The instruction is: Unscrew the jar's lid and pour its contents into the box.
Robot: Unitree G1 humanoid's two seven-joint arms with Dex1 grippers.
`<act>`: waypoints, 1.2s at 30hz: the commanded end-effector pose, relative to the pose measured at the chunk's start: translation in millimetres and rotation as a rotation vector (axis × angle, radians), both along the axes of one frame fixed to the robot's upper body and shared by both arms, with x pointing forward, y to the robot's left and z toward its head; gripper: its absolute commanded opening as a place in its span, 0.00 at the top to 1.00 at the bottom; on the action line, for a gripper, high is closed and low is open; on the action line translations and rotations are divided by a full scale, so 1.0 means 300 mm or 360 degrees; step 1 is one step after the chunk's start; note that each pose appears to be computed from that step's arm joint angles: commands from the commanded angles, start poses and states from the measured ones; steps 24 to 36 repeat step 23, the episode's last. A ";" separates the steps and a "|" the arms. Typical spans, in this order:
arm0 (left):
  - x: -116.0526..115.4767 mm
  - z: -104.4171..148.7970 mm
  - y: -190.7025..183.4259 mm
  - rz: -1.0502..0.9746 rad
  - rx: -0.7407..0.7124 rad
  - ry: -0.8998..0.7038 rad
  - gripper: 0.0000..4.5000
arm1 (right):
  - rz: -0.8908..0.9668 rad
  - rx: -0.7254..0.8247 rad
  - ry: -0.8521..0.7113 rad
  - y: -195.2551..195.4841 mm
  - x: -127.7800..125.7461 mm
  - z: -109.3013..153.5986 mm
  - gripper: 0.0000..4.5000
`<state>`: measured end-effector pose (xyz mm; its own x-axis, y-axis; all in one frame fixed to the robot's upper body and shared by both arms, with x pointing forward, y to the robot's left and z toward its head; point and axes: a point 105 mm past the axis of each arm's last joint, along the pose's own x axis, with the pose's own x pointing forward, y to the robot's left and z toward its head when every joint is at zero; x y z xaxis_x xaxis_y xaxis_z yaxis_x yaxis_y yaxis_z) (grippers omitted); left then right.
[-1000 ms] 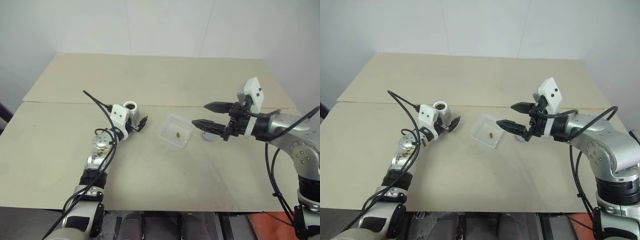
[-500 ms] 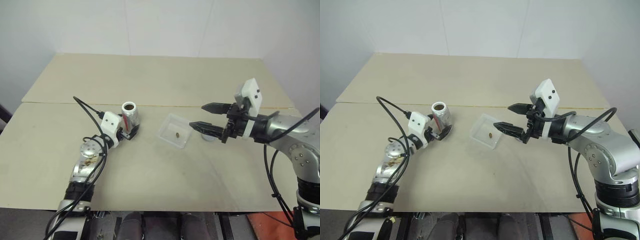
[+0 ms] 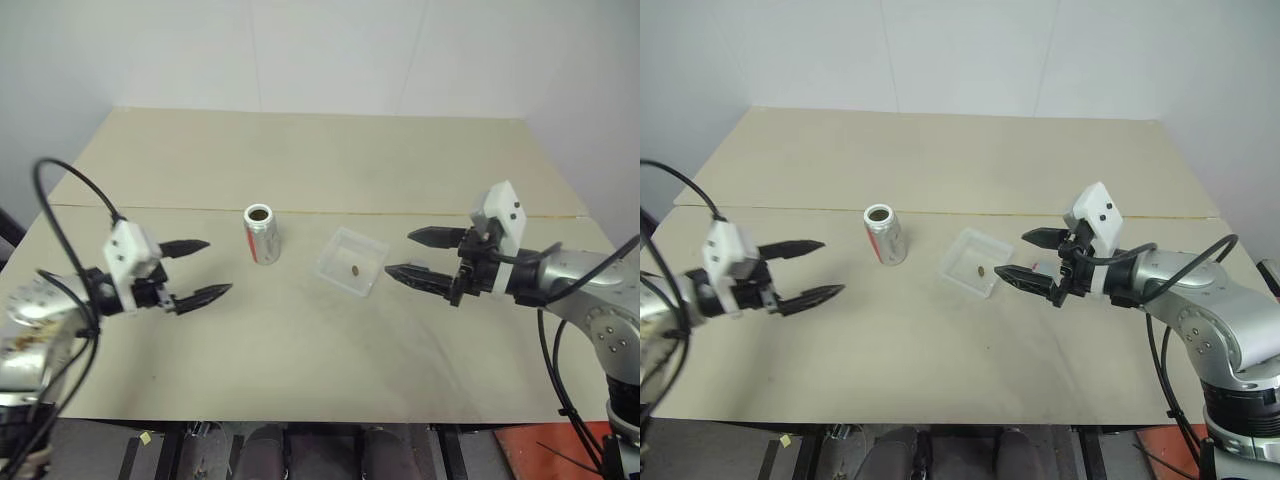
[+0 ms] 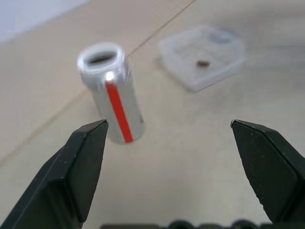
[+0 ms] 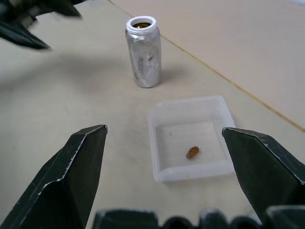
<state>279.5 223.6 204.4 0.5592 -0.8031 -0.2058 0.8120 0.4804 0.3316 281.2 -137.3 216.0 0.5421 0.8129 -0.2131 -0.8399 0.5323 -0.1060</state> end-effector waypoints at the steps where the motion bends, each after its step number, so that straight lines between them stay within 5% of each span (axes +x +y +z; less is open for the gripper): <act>1: -0.042 0.080 0.035 -0.0219 0.0029 0.0015 0.00 | -0.0003 -0.0012 -0.0119 -0.025 -0.011 0.051 0.00; 36: -0.060 0.063 0.030 -0.0492 0.0036 0.0047 0.00 | -0.0034 -0.0118 -0.0136 -0.062 -0.048 0.030 0.00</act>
